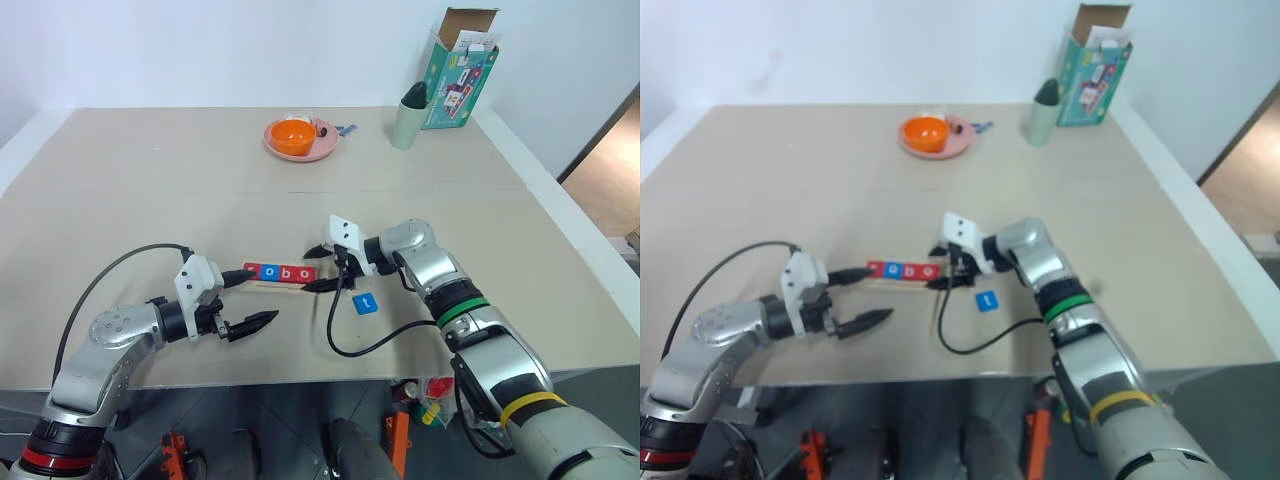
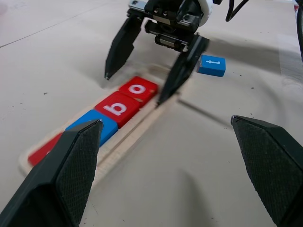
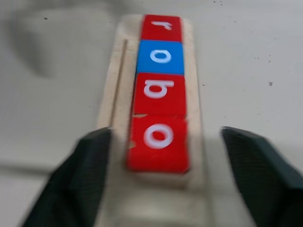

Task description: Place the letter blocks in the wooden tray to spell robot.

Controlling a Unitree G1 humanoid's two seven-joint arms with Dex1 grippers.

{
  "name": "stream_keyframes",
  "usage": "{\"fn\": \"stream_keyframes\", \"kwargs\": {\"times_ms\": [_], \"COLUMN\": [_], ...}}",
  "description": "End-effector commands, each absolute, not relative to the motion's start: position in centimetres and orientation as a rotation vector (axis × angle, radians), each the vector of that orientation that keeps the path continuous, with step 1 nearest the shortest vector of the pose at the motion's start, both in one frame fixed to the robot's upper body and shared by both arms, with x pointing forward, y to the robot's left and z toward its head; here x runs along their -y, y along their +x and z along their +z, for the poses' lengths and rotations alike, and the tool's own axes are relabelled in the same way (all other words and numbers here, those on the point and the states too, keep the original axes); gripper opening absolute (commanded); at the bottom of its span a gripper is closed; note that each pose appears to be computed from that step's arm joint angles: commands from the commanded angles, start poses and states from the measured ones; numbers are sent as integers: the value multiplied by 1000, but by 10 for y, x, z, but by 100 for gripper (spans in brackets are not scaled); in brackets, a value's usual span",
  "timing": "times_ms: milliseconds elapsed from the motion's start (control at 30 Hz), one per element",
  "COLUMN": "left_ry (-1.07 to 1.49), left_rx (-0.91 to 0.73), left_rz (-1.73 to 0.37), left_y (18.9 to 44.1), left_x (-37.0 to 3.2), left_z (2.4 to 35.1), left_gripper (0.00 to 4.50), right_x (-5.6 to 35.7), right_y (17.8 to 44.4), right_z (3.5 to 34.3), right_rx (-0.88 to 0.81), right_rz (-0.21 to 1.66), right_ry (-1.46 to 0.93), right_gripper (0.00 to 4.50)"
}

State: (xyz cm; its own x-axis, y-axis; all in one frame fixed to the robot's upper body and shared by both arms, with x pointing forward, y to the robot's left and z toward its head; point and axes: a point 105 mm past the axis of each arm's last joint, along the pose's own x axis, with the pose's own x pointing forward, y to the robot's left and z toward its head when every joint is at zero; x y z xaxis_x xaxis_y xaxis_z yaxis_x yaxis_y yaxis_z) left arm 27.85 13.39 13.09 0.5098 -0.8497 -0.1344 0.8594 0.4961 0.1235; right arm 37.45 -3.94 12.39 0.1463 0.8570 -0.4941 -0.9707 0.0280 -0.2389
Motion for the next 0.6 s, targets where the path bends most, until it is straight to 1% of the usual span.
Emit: {"fn": "stream_keyframes", "kwargs": {"times_ms": [33,200,300,333,433,500,600], "left_ry": [206,212,212,211,223,216,213], "left_rx": [-15,-13,-8,-5,2,14,12], "left_rz": [-1048,-1056,-1073,-1077,-1098,-1137,-1196], "left_y": [277,276,275,274,272,269,264], "left_x": [-130,-130,-127,-126,-123,-118,-114], "left_z": [141,141,142,143,143,146,147], "left_gripper": [450,450,450,450,450,450,450], "right_x": [33,30,33,35,43,64,94], "right_y": [377,374,374,373,366,357,339], "right_z": [147,181,212,218,225,227,213], "right_rx": [-155,-38,70,92,116,135,103], "right_rz": [1427,1398,1316,1295,1244,1130,989], "right_ry": [-582,-522,-469,-461,-460,-435,-469], "right_gripper": [445,445,445,445,445,445,445]}}
